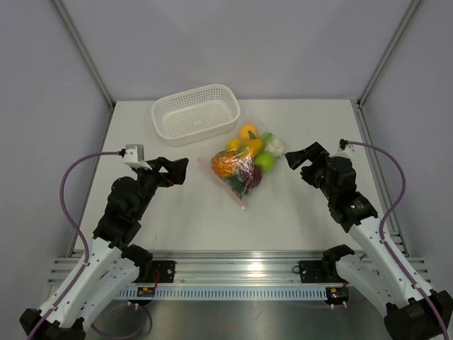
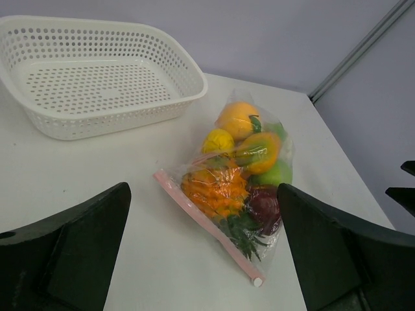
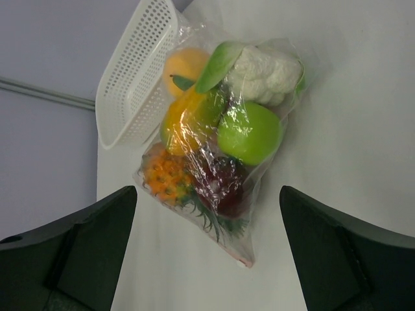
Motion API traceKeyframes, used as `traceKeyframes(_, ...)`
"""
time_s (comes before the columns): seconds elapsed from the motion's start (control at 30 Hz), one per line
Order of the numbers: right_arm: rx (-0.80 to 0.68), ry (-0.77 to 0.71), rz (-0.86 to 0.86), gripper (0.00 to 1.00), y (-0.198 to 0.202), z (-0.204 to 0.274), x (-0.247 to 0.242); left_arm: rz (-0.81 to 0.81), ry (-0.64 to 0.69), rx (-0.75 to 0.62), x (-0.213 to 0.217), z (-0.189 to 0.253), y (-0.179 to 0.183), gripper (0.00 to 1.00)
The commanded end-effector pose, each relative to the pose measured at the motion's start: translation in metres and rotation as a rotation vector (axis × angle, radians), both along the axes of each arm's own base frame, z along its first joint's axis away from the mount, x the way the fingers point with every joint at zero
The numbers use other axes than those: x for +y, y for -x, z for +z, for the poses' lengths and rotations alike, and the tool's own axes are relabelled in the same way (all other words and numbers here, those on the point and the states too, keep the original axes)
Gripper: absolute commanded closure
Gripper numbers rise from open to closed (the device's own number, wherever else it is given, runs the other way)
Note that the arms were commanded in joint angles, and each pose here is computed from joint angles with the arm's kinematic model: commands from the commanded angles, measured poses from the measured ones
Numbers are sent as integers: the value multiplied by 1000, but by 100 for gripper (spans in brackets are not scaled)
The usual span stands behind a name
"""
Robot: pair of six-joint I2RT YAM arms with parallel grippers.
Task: Open the zip-top bag and remove the fake food
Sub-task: Pick up the zipper food storage bag at the center of the board.
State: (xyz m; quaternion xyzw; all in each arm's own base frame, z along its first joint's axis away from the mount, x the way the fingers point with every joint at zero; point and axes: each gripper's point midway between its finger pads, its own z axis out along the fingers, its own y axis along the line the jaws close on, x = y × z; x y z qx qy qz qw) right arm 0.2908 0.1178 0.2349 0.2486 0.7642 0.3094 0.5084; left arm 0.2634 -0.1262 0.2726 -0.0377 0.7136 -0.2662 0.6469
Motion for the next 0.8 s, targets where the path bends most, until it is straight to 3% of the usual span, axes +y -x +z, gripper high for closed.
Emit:
traceKeyframes(0.0,-3,-71,57,1,-7,0,18,-3,26,-41,-1,20,-2,1)
traceKeyframes(0.27,31,-85,192,1,-12,-29,54,-18,31,-31,-5,19,-2,1)
traceKeyframes(0.47,2,74,246,1,4,-42,98,-15,30,-31,-4,19,-2,1)
traceKeyframes(0.77,90,142,334,0,4,-85,125,-3,32,-44,-2,23,-2,1)
